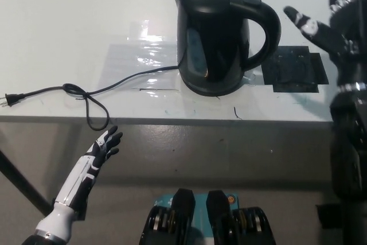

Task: A kettle and its base are kept separately on the desk infront of the robot and the robot uses its right hand to lift the kettle by its handle and places it on its base to align it correctly.

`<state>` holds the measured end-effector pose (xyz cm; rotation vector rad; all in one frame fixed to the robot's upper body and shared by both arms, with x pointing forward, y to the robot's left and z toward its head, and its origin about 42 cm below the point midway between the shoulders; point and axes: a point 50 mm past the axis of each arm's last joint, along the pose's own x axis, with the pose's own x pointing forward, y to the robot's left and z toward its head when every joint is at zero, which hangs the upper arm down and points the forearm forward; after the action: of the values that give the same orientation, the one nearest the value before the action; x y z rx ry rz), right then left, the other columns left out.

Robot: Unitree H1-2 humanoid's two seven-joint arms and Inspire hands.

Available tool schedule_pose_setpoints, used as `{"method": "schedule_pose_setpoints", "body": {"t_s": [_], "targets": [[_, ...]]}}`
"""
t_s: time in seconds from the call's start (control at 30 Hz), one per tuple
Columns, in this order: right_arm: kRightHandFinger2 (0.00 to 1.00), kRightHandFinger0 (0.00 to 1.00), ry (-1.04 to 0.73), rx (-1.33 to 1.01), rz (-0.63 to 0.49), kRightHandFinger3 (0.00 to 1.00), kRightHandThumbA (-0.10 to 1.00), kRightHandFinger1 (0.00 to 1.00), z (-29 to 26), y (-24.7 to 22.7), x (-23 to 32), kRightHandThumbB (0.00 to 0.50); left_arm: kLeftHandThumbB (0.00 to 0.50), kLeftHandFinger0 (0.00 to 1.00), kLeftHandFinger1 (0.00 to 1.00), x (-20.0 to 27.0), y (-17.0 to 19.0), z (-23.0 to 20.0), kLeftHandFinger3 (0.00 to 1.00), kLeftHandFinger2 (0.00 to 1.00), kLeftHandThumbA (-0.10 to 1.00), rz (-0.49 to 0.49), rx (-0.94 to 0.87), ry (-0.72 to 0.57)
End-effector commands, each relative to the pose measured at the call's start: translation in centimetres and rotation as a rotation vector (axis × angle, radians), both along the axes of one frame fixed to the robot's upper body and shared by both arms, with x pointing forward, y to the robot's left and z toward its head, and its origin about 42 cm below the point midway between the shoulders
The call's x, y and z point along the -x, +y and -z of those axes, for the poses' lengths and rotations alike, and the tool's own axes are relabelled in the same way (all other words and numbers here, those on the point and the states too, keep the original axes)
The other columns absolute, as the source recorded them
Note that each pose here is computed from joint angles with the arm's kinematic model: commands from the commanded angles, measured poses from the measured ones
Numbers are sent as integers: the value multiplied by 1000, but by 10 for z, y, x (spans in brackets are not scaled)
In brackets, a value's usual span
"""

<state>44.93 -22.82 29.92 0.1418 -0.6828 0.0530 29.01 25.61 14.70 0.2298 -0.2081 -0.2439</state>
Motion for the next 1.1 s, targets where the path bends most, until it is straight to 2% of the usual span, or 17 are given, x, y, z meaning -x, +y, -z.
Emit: {"method": "schedule_pose_setpoints", "body": {"t_s": [0.0,0.13,0.2,0.27,0.37,0.43,0.47,0.57,0.67,0.77,0.87,1.07], "targets": [[1000,1000,-569,187,290,1000,1000,1000,-79,-14,154,500,137,1000,1000,-2,5,-11,1000,1000,1000,14,2,-49],[1000,1000,-599,272,332,1000,1000,1000,-59,-14,190,500,141,1000,1000,-3,4,-12,1000,1000,1000,19,3,-49],[1000,1000,-571,335,343,1000,1000,1000,-40,-20,206,456,150,1000,1000,-4,3,-12,1000,1000,1000,21,-1,-50],[1000,1000,-515,347,316,1000,1000,1000,-20,-23,211,466,146,1000,1000,-3,3,-11,1000,1000,1000,21,-5,-56],[1000,1000,-343,339,261,1000,1000,1000,27,-33,215,449,151,1000,1000,6,2,-6,1000,1000,1000,7,3,-56],[1000,1000,-228,356,257,1000,1000,1000,54,-37,221,372,157,1000,1000,15,3,-2,1000,1000,1000,-3,14,-49],[1000,1000,-196,360,252,1000,1000,1000,61,-38,222,399,160,1000,1000,16,3,-1,1000,1000,1000,-5,15,-47],[1000,1000,-65,378,226,1000,1000,1000,93,-42,219,397,149,1000,1000,17,3,-2,1000,1000,1000,-8,17,-51],[1000,1000,36,368,183,1000,1000,1000,119,-43,207,407,175,1000,1000,14,2,-4,1000,1000,1000,-9,20,-57],[1000,1000,116,372,163,1000,1000,1000,141,-45,196,395,178,1000,1000,13,0,-4,1000,1000,1000,-14,29,-57],[1000,1000,169,400,172,1000,1000,1000,156,-45,183,349,188,1000,1000,13,2,-6,1000,1000,1000,-30,32,-60],[1000,1000,204,449,176,1000,1000,1000,166,-51,179,396,163,1000,1000,9,1,-8,1000,1000,1000,-26,48,-69]]}}
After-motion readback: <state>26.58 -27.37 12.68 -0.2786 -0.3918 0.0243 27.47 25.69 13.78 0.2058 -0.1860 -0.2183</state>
